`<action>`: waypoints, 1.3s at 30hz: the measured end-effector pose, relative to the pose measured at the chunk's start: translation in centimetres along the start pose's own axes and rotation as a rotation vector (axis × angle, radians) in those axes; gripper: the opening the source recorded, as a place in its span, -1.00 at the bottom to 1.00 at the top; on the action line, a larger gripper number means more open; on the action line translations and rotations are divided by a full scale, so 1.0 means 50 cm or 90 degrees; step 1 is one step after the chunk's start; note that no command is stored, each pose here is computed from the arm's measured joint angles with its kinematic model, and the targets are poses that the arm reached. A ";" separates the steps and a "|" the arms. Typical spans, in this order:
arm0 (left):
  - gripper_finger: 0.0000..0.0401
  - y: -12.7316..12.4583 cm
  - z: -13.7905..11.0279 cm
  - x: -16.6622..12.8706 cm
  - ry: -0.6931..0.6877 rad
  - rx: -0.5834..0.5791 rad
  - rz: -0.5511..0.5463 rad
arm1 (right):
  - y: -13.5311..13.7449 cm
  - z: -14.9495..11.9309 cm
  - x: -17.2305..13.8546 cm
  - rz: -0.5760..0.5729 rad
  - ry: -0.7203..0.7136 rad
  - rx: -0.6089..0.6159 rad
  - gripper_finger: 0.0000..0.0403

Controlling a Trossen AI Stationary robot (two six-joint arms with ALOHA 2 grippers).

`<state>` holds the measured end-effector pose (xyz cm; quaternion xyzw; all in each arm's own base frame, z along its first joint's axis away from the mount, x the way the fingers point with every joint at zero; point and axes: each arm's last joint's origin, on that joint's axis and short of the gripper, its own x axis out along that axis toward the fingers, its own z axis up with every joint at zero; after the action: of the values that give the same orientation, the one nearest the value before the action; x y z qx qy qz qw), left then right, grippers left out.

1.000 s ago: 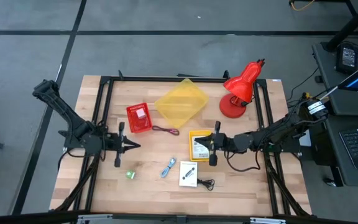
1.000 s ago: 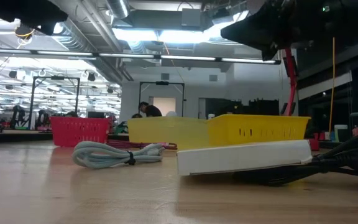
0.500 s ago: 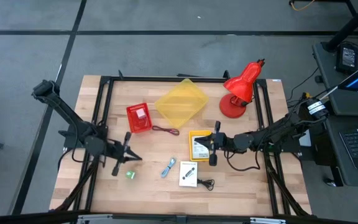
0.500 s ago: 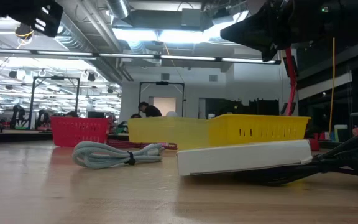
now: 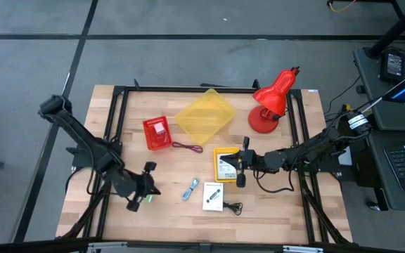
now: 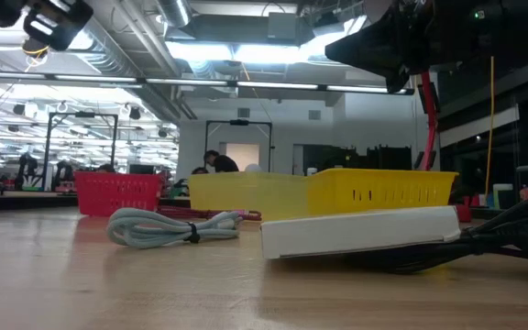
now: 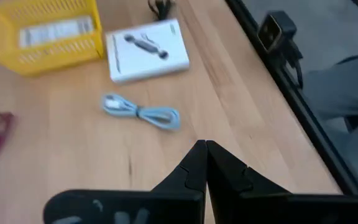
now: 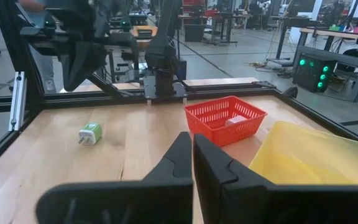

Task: Pick and place items into bin
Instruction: Put the light blue charger cable into the big yellow bin

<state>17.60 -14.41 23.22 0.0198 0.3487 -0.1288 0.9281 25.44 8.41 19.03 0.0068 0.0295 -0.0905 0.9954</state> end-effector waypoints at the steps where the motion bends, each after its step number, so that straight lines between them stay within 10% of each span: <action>1: -0.99 -0.003 0.004 0.002 0.011 -0.007 -0.001 | 0.000 0.000 0.000 0.000 0.000 0.000 -1.00; 19: -0.99 -0.074 0.045 0.041 0.124 0.013 -0.029 | 0.000 0.000 0.000 0.000 0.001 -0.001 -1.00; 39: -0.99 0.053 0.082 0.186 0.099 -0.082 0.081 | 0.000 -0.001 0.000 0.000 0.002 -0.002 -1.00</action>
<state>27.63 -14.48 20.10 -0.0080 0.4250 -0.0450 0.9040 25.44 8.42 18.99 0.0053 0.0315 -0.0906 0.9954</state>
